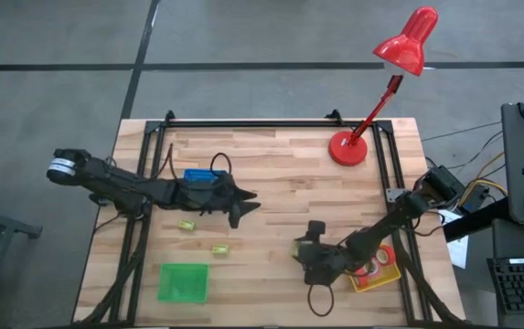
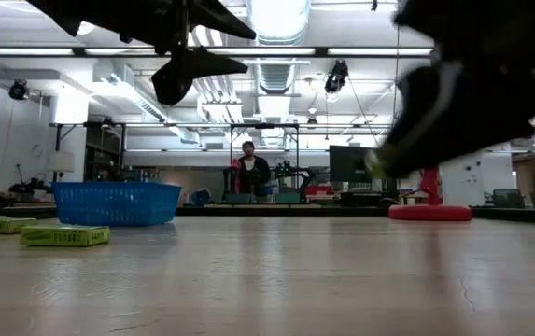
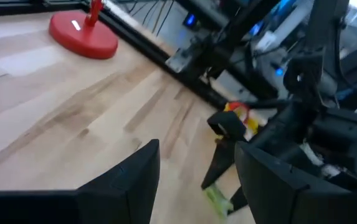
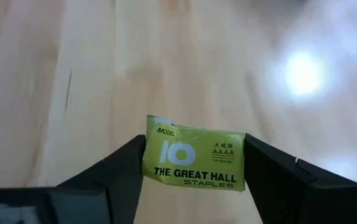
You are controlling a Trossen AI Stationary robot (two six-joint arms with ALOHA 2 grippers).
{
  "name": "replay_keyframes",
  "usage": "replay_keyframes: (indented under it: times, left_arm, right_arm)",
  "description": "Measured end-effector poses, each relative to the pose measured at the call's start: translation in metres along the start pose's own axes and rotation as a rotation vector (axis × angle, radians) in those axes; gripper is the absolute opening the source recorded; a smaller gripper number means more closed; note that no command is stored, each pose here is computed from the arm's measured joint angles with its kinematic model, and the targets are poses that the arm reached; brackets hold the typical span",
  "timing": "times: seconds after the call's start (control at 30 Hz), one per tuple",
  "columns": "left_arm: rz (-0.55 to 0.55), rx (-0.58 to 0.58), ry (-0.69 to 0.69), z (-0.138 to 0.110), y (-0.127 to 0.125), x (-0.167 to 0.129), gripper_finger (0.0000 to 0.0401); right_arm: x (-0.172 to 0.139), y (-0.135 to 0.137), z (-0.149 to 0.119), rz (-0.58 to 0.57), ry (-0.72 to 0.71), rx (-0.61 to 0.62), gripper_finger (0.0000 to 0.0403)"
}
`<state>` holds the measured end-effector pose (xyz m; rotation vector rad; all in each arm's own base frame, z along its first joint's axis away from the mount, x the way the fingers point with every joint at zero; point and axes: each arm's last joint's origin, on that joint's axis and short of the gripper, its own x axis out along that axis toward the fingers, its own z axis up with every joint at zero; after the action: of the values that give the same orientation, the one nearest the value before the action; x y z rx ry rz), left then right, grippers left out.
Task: Pick and place Stapler, Stapler remover, tape
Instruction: Put the right green stapler pin box into the green bins
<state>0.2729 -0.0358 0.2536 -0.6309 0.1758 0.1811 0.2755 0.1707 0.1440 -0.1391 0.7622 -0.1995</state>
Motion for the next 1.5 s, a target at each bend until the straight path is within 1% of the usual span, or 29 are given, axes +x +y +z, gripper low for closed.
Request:
replay_keyframes:
  times: [0.13,0.27,0.4,0.5,0.6,0.73,0.87,1.07,1.3,1.4,1.5]
  left_arm:
    - [-0.013,-0.032,-0.011,-0.005,0.003,0.002,0.0209]
    - [-0.034,-0.086,0.010,-0.014,0.004,0.013,0.0209]
    - [-0.083,-0.122,0.044,-0.022,0.002,0.028,0.0209]
    - [-0.117,-0.133,0.059,-0.025,-0.002,0.037,0.0209]
    - [-0.143,-0.132,0.106,-0.030,-0.005,0.043,0.0209]
    - [-0.149,-0.135,0.122,-0.035,-0.008,0.049,0.0209]
    - [-0.129,-0.145,0.141,-0.040,-0.005,0.053,0.0209]
    - [-0.140,-0.149,0.125,-0.041,-0.005,0.056,0.0209]
    - [-0.146,-0.135,0.093,-0.038,-0.006,0.056,0.0209]
    - [-0.159,-0.126,0.079,-0.037,-0.007,0.056,0.0209]
    - [-0.143,-0.100,0.093,-0.041,-0.004,0.059,0.0209]
  right_arm:
    - [-0.007,0.003,0.025,-0.087,-0.091,-0.126,0.0238]
    - [-0.013,0.003,0.049,-0.165,-0.151,-0.240,0.0238]
    - [-0.013,-0.003,0.065,-0.199,-0.163,-0.292,0.0240]
    - [-0.010,-0.009,0.072,-0.220,-0.159,-0.300,0.0243]
    - [-0.008,-0.015,0.075,-0.242,-0.136,-0.305,0.0241]
    - [-0.005,-0.020,0.077,-0.260,-0.126,-0.308,0.0237]
    - [-0.004,-0.022,0.077,-0.294,-0.125,-0.317,0.0237]
    - [-0.003,-0.024,0.078,-0.300,-0.122,-0.313,0.0245]
    - [-0.002,-0.027,0.082,-0.303,-0.125,-0.309,0.0237]
    - [-0.001,-0.028,0.083,-0.299,-0.128,-0.303,0.0239]
    - [-0.001,-0.029,0.085,-0.299,-0.137,-0.296,0.0244]
